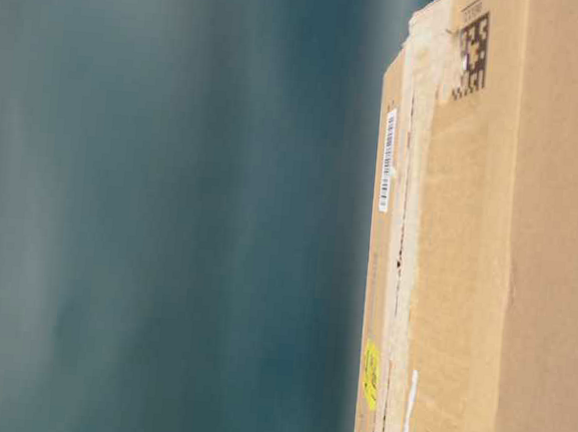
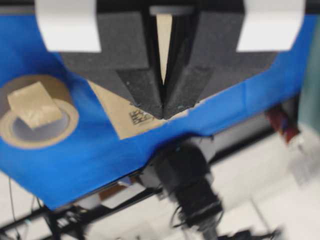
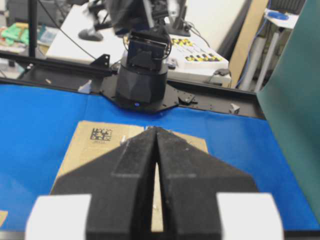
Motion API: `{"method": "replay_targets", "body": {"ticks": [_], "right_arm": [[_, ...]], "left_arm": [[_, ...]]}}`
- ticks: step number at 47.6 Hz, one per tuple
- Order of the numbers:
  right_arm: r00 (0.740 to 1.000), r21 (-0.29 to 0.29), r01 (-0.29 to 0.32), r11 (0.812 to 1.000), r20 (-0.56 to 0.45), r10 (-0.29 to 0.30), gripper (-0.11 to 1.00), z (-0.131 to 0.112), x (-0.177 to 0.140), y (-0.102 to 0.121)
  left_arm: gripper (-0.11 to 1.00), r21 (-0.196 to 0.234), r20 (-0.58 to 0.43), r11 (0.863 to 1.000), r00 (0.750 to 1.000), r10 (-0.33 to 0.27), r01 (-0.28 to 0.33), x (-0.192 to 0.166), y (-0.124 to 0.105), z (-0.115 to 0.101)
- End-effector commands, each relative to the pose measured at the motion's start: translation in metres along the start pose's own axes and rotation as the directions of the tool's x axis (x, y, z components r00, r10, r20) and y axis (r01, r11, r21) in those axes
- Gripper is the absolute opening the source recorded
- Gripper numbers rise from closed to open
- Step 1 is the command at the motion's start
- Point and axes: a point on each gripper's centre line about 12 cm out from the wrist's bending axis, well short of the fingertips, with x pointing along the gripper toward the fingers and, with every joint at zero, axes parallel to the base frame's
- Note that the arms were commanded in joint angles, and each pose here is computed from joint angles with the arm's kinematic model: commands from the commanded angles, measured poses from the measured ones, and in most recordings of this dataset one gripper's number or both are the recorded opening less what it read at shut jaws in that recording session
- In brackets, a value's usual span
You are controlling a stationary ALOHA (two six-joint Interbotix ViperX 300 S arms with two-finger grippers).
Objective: Apply tape along the seams of the closed cardboard box to seal it securely.
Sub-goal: 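Move the left gripper down toward the brown tape roll, then pinch the loose tape end on the roll with the left gripper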
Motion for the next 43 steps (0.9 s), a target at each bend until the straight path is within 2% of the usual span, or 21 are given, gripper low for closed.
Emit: {"method": "replay_targets", "body": {"ticks": [1, 2, 5, 10, 15, 19, 23, 24, 27, 28, 33, 36, 40, 43], "right_arm": [[1.000, -0.003, 0.000, 1.000, 0.029, 0.000, 0.00, 0.011, 0.003, 0.000], [1.000, -0.005, 0.000, 1.000, 0.031, 0.000, 0.00, 0.012, 0.004, 0.000], [0.999, -0.008, -0.001, 1.000, 0.032, 0.001, 0.00, 0.012, 0.004, 0.000], [0.999, -0.011, -0.001, 1.000, 0.040, 0.001, 0.00, 0.014, 0.004, 0.000], [0.999, -0.020, -0.002, 1.000, 0.049, 0.003, 0.00, 0.016, 0.004, 0.000], [0.999, -0.031, -0.006, 0.999, 0.051, 0.007, 0.00, 0.017, 0.004, 0.001], [0.999, -0.046, -0.009, 0.999, 0.049, 0.012, 0.00, 0.017, 0.004, 0.001], [0.999, -0.048, -0.010, 0.999, 0.049, 0.012, 0.00, 0.017, 0.004, 0.001], [0.999, -0.057, -0.012, 0.998, 0.046, 0.015, 0.00, 0.016, 0.004, 0.002], [0.999, -0.060, -0.013, 0.998, 0.046, 0.015, 0.00, 0.016, 0.004, 0.002], [0.999, -0.069, -0.015, 0.998, 0.043, 0.018, 0.00, 0.015, 0.004, 0.002], [0.999, -0.075, -0.016, 0.997, 0.039, 0.019, 0.00, 0.015, 0.004, 0.002], [0.999, -0.080, -0.018, 0.997, 0.032, 0.021, 0.00, 0.013, 0.004, 0.002], [0.999, -0.083, -0.019, 0.996, 0.027, 0.021, 0.00, 0.013, 0.005, 0.002]], "left_arm": [[0.00, 0.091, 0.025, 0.995, 0.998, -0.055, 0.053, 0.015, -0.013, 0.009], [0.00, 0.130, 0.020, 0.989, 0.997, -0.081, 0.077, 0.020, -0.019, 0.008], [0.01, 0.200, 0.012, 0.972, 0.992, -0.129, 0.124, 0.029, -0.032, 0.009], [0.05, 0.271, -0.006, 0.945, 0.982, -0.188, 0.182, 0.048, -0.049, 0.008], [0.23, 0.307, -0.048, 0.924, 0.974, -0.222, 0.226, 0.072, -0.061, 0.002], [0.49, 0.334, -0.104, 0.902, 0.962, -0.254, 0.275, 0.089, -0.071, -0.008], [0.73, 0.390, -0.185, 0.855, 0.938, -0.292, 0.343, 0.109, -0.082, -0.023], [0.73, 0.402, -0.201, 0.843, 0.933, -0.299, 0.357, 0.113, -0.085, -0.027], [0.66, 0.450, -0.237, 0.802, 0.918, -0.317, 0.393, 0.126, -0.092, -0.034], [0.64, 0.471, -0.250, 0.782, 0.912, -0.325, 0.408, 0.132, -0.095, -0.037], [0.62, 0.527, -0.288, 0.723, 0.895, -0.341, 0.446, 0.151, -0.102, -0.043], [0.62, 0.548, -0.310, 0.695, 0.885, -0.348, 0.465, 0.160, -0.105, -0.047], [0.62, 0.569, -0.336, 0.665, 0.875, -0.350, 0.484, 0.170, -0.106, -0.055], [0.62, 0.575, -0.357, 0.648, 0.866, -0.350, 0.499, 0.176, -0.107, -0.063]]}}
